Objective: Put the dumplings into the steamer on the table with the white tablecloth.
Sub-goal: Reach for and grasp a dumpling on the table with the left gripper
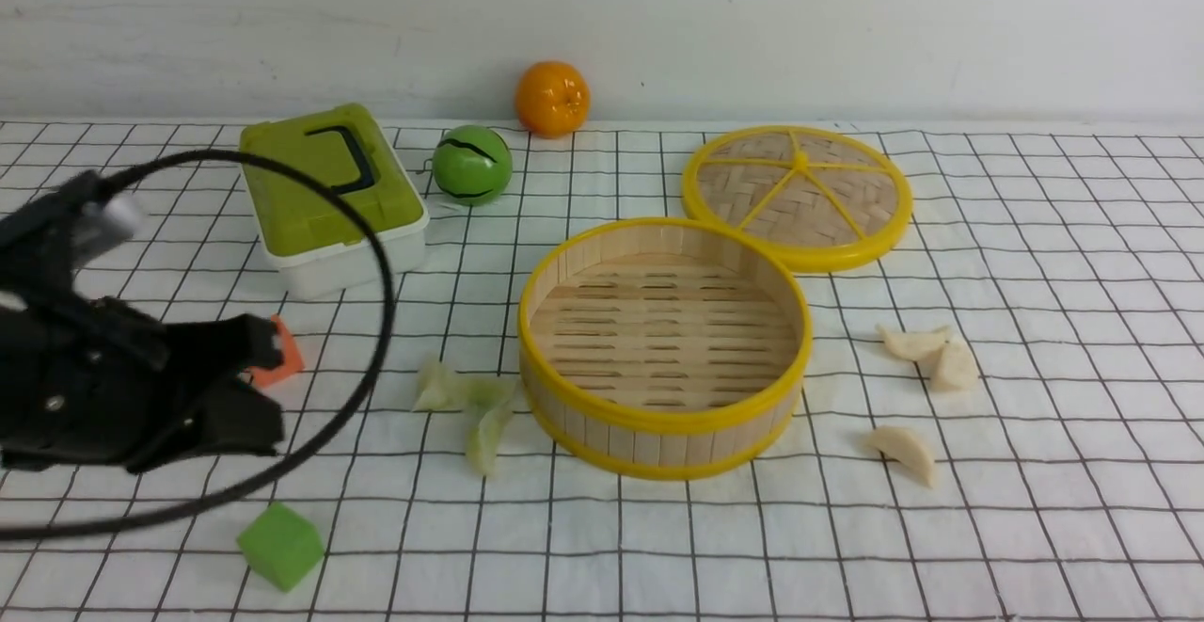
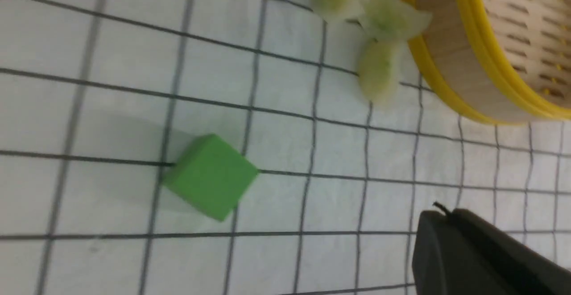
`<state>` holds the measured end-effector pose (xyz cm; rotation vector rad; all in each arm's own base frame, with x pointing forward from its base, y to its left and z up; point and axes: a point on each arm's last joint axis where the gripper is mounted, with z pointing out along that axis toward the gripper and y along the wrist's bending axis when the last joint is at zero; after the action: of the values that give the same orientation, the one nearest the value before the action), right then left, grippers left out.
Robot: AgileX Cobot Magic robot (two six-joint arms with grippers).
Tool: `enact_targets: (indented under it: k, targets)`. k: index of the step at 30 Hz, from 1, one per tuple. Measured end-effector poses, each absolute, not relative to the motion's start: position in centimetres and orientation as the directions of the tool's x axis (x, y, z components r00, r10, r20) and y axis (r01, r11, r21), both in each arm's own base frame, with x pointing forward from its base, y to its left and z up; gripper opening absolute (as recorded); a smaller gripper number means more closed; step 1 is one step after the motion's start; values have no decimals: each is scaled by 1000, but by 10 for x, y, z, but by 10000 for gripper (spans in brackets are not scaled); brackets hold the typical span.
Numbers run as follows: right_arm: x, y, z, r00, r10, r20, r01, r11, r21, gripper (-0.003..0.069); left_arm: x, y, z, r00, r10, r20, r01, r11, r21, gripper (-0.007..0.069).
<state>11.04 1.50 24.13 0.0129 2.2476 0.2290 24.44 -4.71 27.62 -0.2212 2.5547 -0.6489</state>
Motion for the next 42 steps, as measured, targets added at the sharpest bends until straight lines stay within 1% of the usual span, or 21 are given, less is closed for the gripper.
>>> enact_targets:
  k: [2,4,6,7,8,10,11,14,17,19,21,23,25,27,28,31,34,35,36,37,42]
  targets:
    - [114,20,240,-643,79,-762,-115,973,199,-18,264,-53,274,-883,-258,-391,-16,851,-525,-13]
    - [117,25,240,-644,66,-762,-161,962,220,-18,283,-56,272,-890,-253,-380,-9,842,-540,-13]
    - [120,29,241,-635,53,-771,-210,948,238,-18,304,-60,270,-889,-235,-393,7,851,-525,-13]
    - [120,29,241,-633,52,-772,-214,947,239,-18,306,-61,270,-888,-233,-396,9,852,-523,-13]
    - [122,32,242,-618,39,-786,-246,939,240,-18,322,-67,269,-887,-210,-412,20,872,-488,-13]
    - [122,33,243,-606,32,-795,-263,935,238,-18,331,-74,266,-891,-191,-412,25,886,-464,-13]
    - [123,33,244,-596,25,-803,-277,932,234,-17,342,-82,264,-892,-157,-425,40,907,-420,-13]
    - [123,34,245,-589,23,-808,-286,929,235,-15,364,-98,253,-898,-93,-431,54,947,-317,-11]
    - [123,34,245,-589,24,-808,-288,928,237,-14,380,-109,243,-900,-72,-431,46,966,-256,16]
    - [122,35,245,-590,20,-807,-292,927,235,-12,395,-112,228,-905,-77,-417,15,977,-212,92]
    - [122,35,245,-591,19,-806,-293,927,236,-12,404,-113,217,-911,-79,-405,-1,982,-191,179]
    - [122,35,244,-592,18,-806,-294,926,237,-12,408,-113,205,-921,-88,-380,-18,983,-184,249]
    - [122,35,244,-592,18,-806,-294,926,237,-12,411,-115,193,-930,-94,-355,-31,983,-180,308]
    - [122,35,245,-592,21,-806,-294,926,239,-12,411,-115,188,-936,-97,-340,-36,983,-182,326]
    - [122,35,245,-592,23,-806,-293,925,242,-12,412,-116,180,-941,-105,-320,-47,981,-186,340]
    - [122,35,245,-591,31,-806,-292,924,249,-12,414,-117,174,-944,-109,-311,-52,981,-187,326]
    - [122,36,245,-589,37,-807,-292,922,256,-12,415,-117,173,-943,-112,-315,-54,981,-188,258]
    - [122,36,245,-589,38,-807,-292,921,256,-12,415,-117,173,-942,-112,-316,-53,981,-189,251]
    - [122,36,245,-589,38,-807,-292,921,256,-12,416,-117,173,-941,-113,-318,-53,980,-190,211]
    - [122,36,245,-589,37,-807,-293,921,256,-12,416,-117,173,-941,-113,-320,-53,980,-191,194]
    - [122,36,246,-589,37,-808,-293,921,256,-12,416,-117,175,-939,-107,-328,-45,981,-190,195]
